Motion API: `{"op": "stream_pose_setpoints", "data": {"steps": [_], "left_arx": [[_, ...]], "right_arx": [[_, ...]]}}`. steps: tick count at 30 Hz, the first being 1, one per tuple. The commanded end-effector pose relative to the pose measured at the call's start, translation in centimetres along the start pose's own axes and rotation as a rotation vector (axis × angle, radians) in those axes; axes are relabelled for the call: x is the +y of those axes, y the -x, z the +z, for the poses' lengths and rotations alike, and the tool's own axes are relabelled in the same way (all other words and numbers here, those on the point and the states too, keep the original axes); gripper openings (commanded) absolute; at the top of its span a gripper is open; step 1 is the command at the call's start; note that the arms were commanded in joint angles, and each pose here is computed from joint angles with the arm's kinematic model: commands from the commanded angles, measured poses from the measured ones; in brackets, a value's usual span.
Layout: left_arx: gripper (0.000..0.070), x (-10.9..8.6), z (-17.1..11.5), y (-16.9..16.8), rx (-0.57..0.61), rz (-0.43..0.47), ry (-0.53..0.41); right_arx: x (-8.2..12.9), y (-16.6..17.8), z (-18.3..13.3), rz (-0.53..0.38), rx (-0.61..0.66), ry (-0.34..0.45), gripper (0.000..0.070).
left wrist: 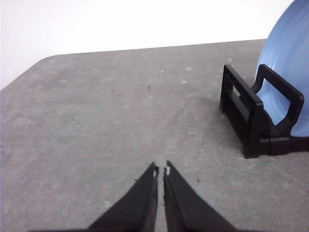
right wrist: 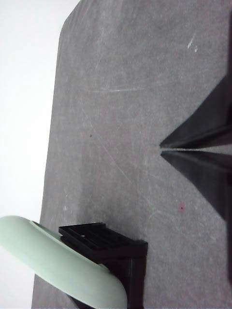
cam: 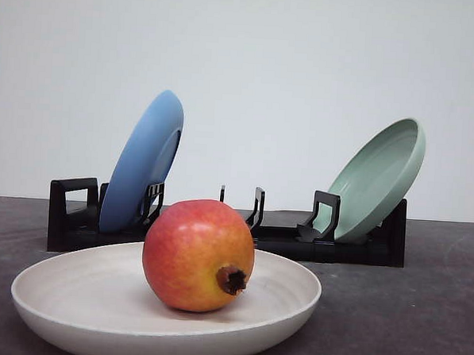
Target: Place pomegranate in white plate
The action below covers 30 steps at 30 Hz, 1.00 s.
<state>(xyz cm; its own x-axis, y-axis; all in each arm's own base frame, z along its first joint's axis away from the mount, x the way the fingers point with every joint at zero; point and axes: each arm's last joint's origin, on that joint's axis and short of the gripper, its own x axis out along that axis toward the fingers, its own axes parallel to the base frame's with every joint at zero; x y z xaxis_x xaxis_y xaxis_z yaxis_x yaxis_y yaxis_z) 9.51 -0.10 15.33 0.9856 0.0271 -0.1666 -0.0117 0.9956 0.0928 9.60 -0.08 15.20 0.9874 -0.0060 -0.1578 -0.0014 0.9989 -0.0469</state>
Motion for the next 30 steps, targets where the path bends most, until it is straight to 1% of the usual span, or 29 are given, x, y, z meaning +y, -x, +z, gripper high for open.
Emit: {"op": "stream_pose_setpoints", "data": {"steps": [1, 30], "left_arx": [[0.0, -0.02, -0.39, -0.12, 0.011, 0.0, -0.003], [0.0, -0.02, -0.39, -0.12, 0.011, 0.0, -0.002]], "right_arx": [[-0.01, -0.02, 0.0, -0.004, -0.009, -0.01, 0.0], [-0.01, -0.02, 0.0, -0.004, -0.009, -0.01, 0.0]]}}
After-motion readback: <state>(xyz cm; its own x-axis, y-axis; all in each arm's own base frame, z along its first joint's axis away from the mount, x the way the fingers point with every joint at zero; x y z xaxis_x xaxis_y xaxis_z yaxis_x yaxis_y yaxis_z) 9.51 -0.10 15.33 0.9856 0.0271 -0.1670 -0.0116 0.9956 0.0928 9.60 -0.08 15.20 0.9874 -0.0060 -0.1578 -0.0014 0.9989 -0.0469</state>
